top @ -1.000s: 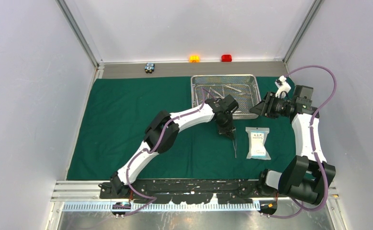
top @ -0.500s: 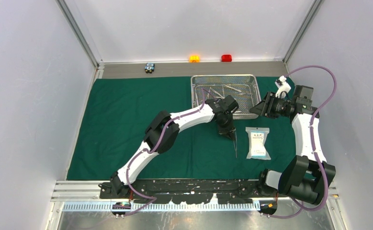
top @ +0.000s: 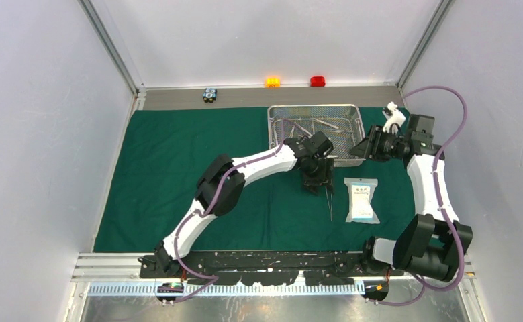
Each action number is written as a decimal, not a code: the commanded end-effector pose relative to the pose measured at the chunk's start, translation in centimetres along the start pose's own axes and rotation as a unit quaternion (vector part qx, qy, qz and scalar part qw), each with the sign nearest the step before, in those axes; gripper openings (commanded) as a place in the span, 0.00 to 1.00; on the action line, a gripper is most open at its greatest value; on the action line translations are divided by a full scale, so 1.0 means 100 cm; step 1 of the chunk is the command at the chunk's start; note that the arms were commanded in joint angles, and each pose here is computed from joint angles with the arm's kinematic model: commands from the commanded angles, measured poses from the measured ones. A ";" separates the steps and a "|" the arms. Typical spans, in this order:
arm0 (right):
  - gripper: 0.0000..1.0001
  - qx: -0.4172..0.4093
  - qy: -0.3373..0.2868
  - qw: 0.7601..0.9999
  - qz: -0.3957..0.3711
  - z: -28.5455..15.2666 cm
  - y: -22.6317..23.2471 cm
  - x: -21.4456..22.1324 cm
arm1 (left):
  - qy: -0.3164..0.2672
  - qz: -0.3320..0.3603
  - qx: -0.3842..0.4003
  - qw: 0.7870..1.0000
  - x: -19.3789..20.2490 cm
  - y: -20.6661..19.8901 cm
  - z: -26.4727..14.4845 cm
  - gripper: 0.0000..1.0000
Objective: Open and lay out the surgical kit
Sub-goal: Adjust the medical item in the surgical kit, then pick up the medical item from the container.
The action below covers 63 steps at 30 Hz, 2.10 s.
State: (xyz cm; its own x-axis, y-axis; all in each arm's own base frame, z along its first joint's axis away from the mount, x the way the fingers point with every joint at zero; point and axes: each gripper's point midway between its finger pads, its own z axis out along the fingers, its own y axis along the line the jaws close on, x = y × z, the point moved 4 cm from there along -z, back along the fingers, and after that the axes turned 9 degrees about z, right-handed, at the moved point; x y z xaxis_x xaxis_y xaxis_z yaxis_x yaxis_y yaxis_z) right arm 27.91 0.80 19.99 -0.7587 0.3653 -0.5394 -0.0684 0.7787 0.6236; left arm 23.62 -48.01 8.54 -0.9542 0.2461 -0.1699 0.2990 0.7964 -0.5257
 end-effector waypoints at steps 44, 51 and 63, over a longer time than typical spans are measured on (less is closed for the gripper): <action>0.62 0.065 0.284 0.860 -0.420 0.213 -0.065 -0.099 | -0.174 0.440 -0.066 0.878 -0.042 0.052 -0.207 0.79; 0.56 0.064 0.290 0.850 -0.436 0.225 -0.067 -0.098 | -0.170 0.449 -0.072 0.874 -0.044 0.053 -0.205 0.79; 0.28 0.075 0.311 0.841 -0.436 0.221 -0.073 -0.091 | -0.164 0.453 -0.080 0.873 -0.046 0.057 -0.202 0.79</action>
State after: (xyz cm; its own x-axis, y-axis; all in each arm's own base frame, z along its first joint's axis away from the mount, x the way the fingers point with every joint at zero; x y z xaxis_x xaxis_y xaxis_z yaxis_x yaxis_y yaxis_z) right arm 49.53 3.24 6.94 -0.6676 -0.6695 -0.3257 -0.7215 0.6897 0.0614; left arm 28.91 -33.38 21.67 -0.2977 0.6741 -0.6760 0.9011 0.4322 0.0340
